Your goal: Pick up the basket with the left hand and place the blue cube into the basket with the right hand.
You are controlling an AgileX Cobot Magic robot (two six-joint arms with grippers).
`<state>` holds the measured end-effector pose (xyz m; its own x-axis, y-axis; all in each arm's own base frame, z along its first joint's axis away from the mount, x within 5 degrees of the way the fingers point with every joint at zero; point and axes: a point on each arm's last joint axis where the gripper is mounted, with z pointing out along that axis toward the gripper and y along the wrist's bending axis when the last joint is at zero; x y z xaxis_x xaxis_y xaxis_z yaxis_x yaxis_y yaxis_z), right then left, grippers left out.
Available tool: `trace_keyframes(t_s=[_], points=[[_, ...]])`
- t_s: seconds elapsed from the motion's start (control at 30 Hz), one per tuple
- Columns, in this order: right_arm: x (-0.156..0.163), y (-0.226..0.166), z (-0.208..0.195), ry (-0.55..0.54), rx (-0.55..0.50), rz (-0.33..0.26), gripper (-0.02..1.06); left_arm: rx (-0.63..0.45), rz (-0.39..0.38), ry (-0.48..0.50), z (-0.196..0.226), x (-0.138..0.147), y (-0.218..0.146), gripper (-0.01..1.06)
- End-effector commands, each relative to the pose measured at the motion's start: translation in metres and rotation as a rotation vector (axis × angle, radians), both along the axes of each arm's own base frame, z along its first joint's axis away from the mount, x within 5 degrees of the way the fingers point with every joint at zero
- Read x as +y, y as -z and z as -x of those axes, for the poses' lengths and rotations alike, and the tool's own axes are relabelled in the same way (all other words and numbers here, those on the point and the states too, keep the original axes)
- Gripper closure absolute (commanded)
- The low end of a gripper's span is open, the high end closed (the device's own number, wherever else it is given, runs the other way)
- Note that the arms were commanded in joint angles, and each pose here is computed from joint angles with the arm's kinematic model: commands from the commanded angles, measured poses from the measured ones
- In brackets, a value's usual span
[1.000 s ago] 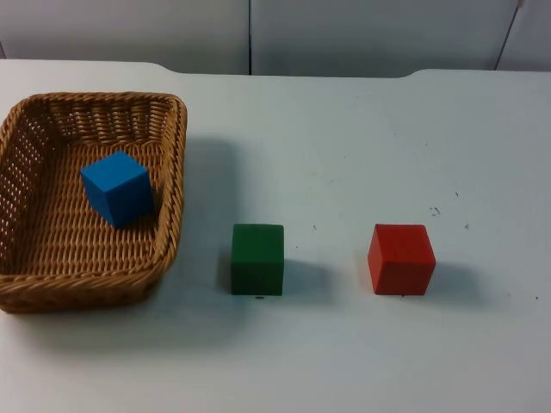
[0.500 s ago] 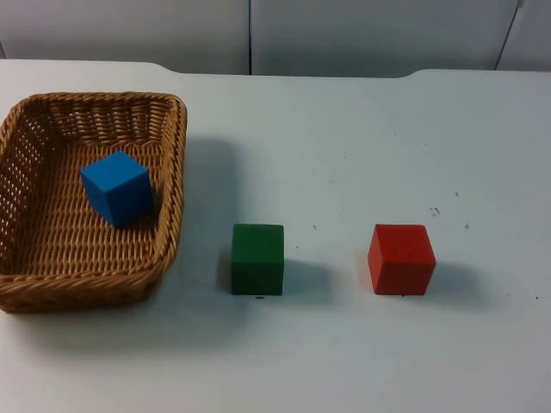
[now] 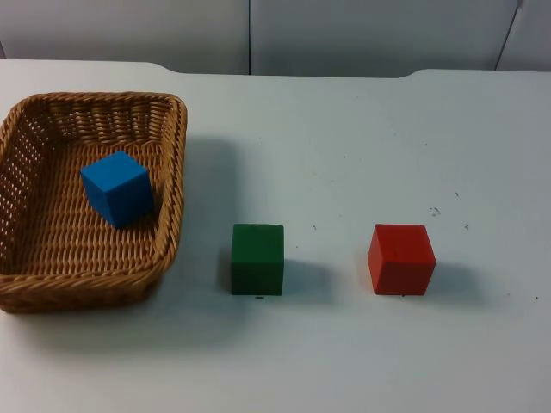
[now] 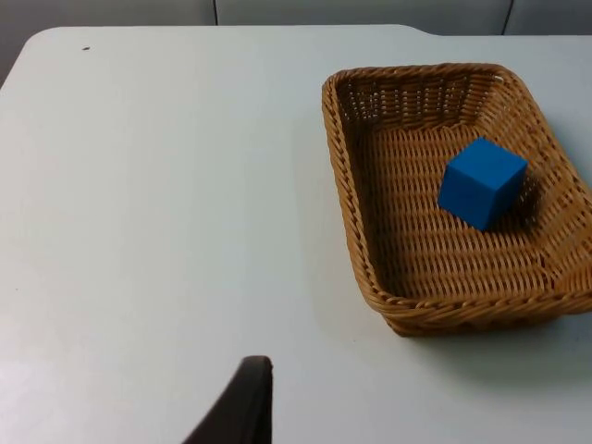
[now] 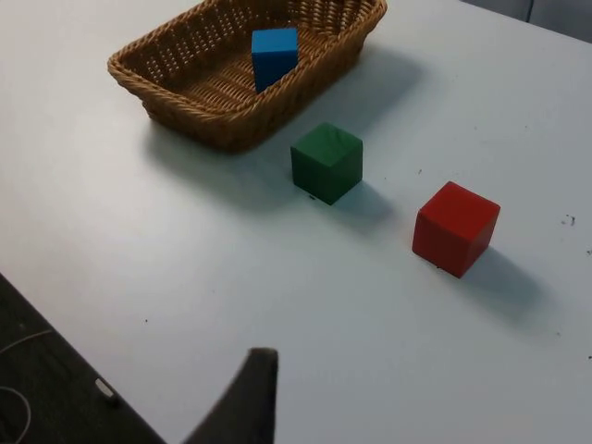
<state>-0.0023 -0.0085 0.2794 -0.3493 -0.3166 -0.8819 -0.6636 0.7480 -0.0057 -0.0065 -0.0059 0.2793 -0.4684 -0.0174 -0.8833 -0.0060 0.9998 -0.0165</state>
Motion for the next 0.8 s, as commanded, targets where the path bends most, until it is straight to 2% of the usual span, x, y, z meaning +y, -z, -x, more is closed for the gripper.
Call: trace_keyframes(t_s=[0.0, 0.43, 0.53, 0.57, 0.7, 0.73, 0.77], points=[[0.0006, 0.0012, -0.0006, -0.003, -0.007, -0.004, -0.01, -0.013, 0.006, -0.005, 0.0001, 0.0000, -0.0002, 0.00], [0.0006, 0.0012, -0.0005, 0.001, -0.007, -0.004, 0.00, -0.013, 0.006, -0.005, 0.0001, 0.0000, -0.0002, 0.00], [0.0008, 0.0012, 0.0002, 0.089, -0.008, -0.004, 0.00, -0.013, 0.006, -0.005, 0.0001, 0.0000, -0.0002, 0.00], [0.0008, 0.0012, 0.0002, 0.089, -0.008, -0.004, 0.00, -0.013, 0.006, -0.005, 0.0001, 0.0000, -0.0002, 0.00], [0.0014, 0.0012, 0.0017, 0.294, -0.008, -0.003, 0.00, -0.013, 0.004, 0.002, 0.0001, -0.0001, -0.0002, 0.00], [0.0014, 0.0012, 0.0017, 0.294, -0.008, -0.003, 0.00, -0.013, 0.004, 0.002, 0.0001, -0.0001, -0.0002, 0.00], [0.0016, 0.0012, 0.0020, 0.342, -0.008, -0.003, 0.00, -0.013, 0.004, 0.002, 0.0001, -0.0001, -0.0002, 0.00]])
